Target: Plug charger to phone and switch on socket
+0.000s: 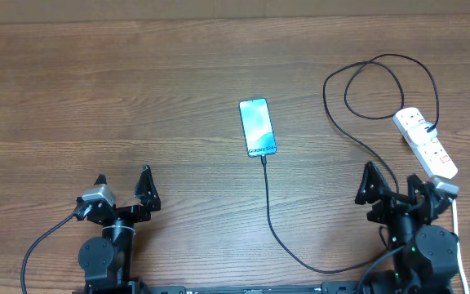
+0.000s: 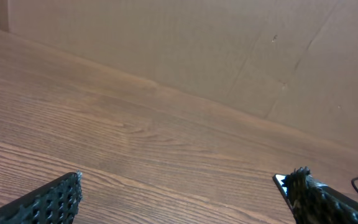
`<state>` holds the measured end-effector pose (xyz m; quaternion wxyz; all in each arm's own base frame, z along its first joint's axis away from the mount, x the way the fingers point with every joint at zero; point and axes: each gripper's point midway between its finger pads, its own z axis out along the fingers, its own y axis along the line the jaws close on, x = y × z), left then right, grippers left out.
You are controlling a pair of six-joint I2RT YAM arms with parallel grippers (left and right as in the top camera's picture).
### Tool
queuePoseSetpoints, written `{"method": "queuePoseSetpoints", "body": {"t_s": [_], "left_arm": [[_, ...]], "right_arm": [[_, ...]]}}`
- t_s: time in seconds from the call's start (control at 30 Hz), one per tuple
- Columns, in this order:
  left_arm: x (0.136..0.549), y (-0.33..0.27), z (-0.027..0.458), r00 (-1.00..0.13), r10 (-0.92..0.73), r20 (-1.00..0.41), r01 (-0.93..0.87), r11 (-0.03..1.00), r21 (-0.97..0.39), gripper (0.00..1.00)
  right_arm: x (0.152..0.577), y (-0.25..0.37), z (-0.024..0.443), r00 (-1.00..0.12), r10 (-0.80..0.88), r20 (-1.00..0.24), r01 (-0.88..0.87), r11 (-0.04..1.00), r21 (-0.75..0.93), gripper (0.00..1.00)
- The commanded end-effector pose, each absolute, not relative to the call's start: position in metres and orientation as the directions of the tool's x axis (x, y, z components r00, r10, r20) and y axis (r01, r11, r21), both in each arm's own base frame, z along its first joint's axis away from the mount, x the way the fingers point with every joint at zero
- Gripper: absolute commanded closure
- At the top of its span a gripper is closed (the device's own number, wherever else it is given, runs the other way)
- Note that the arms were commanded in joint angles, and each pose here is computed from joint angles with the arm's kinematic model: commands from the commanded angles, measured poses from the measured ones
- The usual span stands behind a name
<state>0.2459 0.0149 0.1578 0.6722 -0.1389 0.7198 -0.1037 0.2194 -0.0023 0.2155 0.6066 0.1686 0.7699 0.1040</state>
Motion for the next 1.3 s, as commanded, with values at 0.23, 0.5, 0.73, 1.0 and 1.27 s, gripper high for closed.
{"method": "queuePoseSetpoints", "body": {"t_s": [0.23,0.5,0.73,1.0,1.27], "left_arm": [[0.246,0.017,0.157,-0.052,-0.348,-0.936,-0.072,0.936,-0.344,0.0],[0.246,0.017,0.157,-0.052,-0.348,-0.936,-0.072,0.936,-0.344,0.0],[0.246,0.017,0.157,-0.052,-0.348,-0.936,-0.072,0.936,-0.344,0.01],[0.246,0.017,0.157,-0.052,-0.348,-0.936,-0.072,0.936,-0.344,0.01],[0.246,0.017,0.157,-0.052,-0.348,-0.936,-0.072,0.936,-0.344,0.0]], "right_arm": [[0.24,0.005,0.185,-0.166,0.383,-0.909,0.084,0.923,0.374,0.0],[0.25,0.006,0.19,-0.066,0.394,-0.917,0.041,0.919,0.392,0.0],[0.25,-0.003,0.195,-0.027,0.394,-0.919,0.084,0.917,0.391,0.0],[0.25,-0.001,0.2,-0.013,0.398,-0.917,0.065,0.916,0.396,0.0],[0.249,0.002,0.215,0.034,0.403,-0.914,0.013,0.915,0.404,0.0]]}}
